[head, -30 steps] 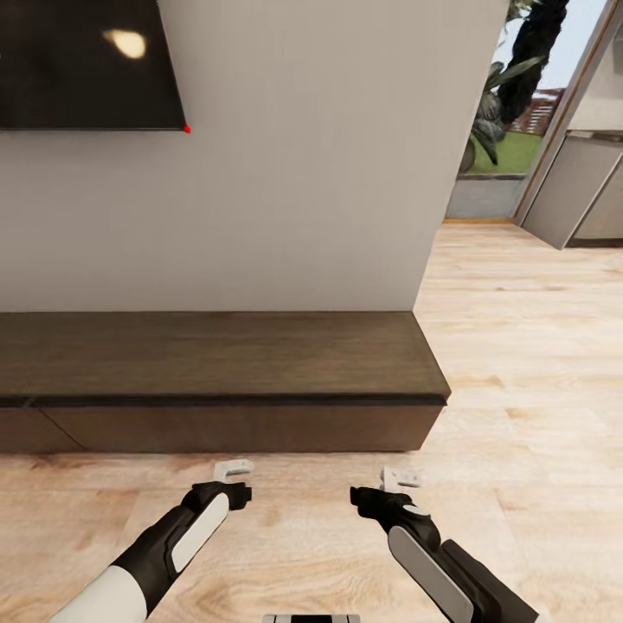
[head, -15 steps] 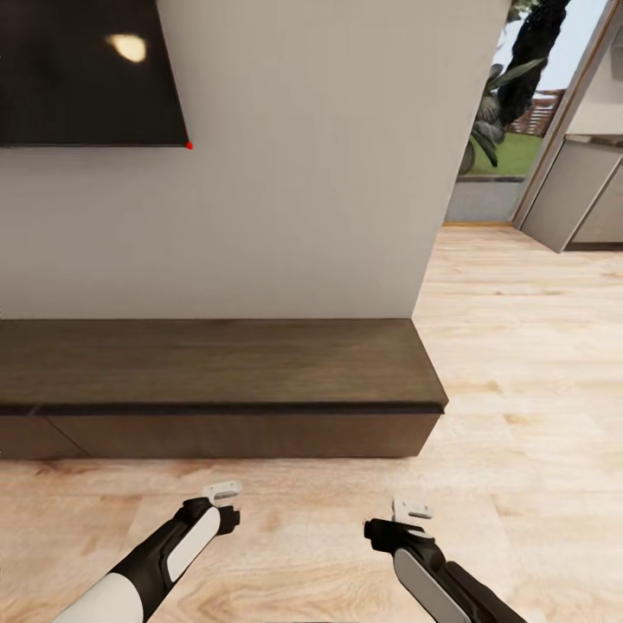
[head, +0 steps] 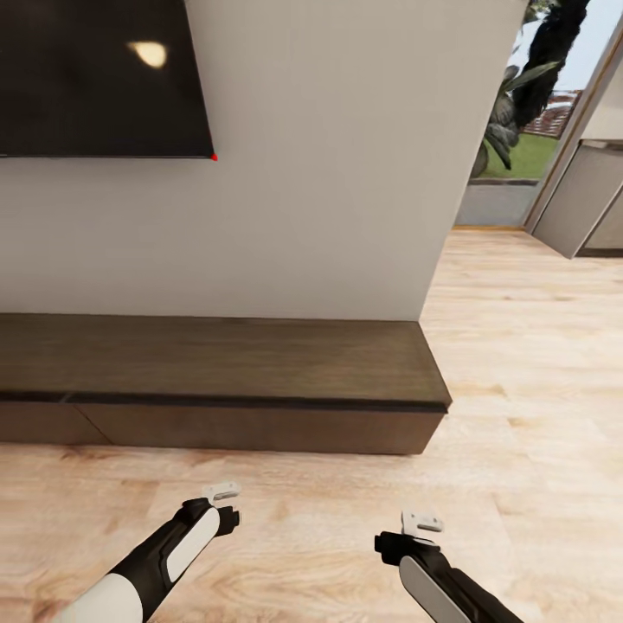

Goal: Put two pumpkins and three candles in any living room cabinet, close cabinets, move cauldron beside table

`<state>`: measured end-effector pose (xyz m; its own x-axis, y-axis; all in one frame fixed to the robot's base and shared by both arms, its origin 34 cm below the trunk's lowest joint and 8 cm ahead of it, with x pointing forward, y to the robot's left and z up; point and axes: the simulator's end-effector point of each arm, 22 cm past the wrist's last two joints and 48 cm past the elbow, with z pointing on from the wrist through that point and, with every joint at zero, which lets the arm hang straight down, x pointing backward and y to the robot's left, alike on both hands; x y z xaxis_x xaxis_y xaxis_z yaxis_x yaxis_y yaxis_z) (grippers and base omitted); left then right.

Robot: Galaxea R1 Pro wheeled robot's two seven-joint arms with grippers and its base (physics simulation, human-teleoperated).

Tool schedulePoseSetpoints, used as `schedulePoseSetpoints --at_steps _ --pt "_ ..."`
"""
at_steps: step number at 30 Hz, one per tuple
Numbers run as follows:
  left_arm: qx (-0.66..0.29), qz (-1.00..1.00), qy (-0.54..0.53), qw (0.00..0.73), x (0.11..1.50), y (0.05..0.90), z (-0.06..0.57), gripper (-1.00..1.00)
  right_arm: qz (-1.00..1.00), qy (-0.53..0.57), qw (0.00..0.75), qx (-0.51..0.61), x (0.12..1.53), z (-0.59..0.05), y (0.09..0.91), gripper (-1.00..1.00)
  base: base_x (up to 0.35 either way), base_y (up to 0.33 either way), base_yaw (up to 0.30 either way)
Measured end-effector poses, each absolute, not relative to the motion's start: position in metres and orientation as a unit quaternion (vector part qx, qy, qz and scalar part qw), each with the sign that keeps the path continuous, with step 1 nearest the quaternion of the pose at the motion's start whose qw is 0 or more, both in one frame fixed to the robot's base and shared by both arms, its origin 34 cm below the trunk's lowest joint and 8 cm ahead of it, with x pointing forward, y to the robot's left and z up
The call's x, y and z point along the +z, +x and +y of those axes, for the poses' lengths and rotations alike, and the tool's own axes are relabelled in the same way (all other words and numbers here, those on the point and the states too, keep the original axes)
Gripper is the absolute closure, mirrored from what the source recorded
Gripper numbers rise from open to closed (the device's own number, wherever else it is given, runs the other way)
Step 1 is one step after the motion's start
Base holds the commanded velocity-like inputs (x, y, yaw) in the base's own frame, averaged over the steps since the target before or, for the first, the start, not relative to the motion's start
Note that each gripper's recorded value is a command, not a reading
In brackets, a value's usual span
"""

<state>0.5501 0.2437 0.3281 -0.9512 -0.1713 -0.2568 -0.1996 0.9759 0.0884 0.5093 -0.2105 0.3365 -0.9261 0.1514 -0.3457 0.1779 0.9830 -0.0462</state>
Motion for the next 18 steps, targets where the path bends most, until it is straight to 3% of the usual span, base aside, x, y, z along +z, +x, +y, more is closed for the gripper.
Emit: schedulePoseSetpoints --at_steps 18 --pt "0.057 0.986 -0.096 0.122 0.364 0.556 0.245 -1.0 0.979 0.086 0.18 -0.048 0.371 -0.217 0.516 -1.0 -0.001 0.0 0.275"
